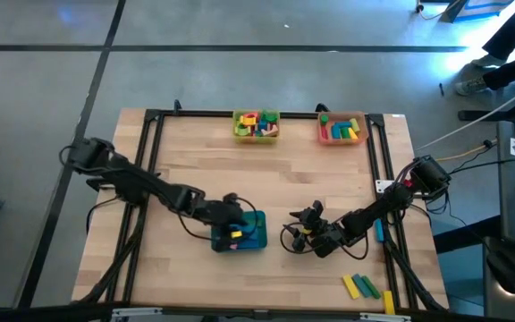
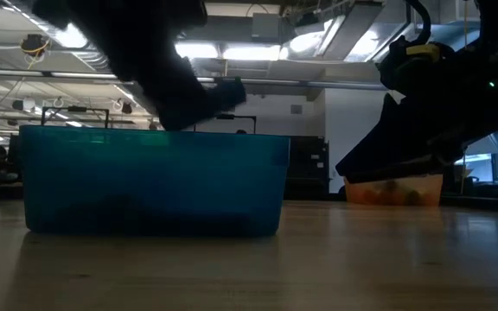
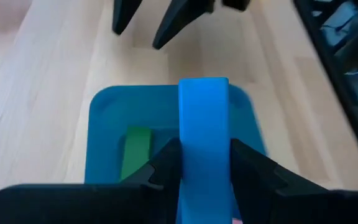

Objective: Sort blocks by size
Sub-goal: Put the blue rectangular block into the blue bin

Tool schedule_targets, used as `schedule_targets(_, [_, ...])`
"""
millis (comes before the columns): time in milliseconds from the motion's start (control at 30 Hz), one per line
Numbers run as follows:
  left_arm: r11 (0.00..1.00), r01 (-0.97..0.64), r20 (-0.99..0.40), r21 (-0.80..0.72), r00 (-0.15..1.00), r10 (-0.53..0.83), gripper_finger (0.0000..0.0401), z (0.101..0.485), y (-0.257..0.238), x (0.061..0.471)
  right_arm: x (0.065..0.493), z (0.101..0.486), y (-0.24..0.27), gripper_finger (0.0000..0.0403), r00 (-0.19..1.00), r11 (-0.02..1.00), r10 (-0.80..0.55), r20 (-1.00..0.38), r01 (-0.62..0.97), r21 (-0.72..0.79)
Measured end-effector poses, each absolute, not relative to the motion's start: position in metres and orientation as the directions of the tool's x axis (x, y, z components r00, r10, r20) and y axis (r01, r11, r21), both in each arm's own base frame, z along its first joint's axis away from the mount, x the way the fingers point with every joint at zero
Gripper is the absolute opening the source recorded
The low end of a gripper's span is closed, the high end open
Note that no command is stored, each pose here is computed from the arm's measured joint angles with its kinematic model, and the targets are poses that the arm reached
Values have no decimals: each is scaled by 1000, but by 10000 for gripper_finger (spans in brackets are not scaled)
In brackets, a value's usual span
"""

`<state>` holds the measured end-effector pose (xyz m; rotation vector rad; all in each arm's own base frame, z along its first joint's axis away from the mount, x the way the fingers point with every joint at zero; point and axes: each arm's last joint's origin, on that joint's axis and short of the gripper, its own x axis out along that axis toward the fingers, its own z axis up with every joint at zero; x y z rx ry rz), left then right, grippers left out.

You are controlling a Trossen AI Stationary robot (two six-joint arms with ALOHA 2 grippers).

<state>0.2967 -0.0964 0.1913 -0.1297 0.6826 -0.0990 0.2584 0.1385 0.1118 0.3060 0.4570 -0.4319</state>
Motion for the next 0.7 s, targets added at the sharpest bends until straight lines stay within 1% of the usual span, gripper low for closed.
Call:
schedule_targets(267, [993, 4, -688, -115, 721, -83, 102, 159, -87, 310, 258, 112, 138, 234, 810, 865, -331, -484, 465, 187])
schedule_targets(433, [992, -24, -704, -122, 707, -70, 104, 151, -81, 313, 258, 112, 138, 234, 810, 866, -330, -484, 465, 187])
schedule_targets(533, [990, -32, -706, -134, 705, -73, 127, 151, -79, 313, 258, 112, 139, 234, 810, 866, -330, -485, 464, 186])
schedule_targets(700, [993, -4, -710, -121, 699, -84, 189, 157, -80, 313, 258, 112, 138, 234, 810, 867, -330, -485, 463, 184])
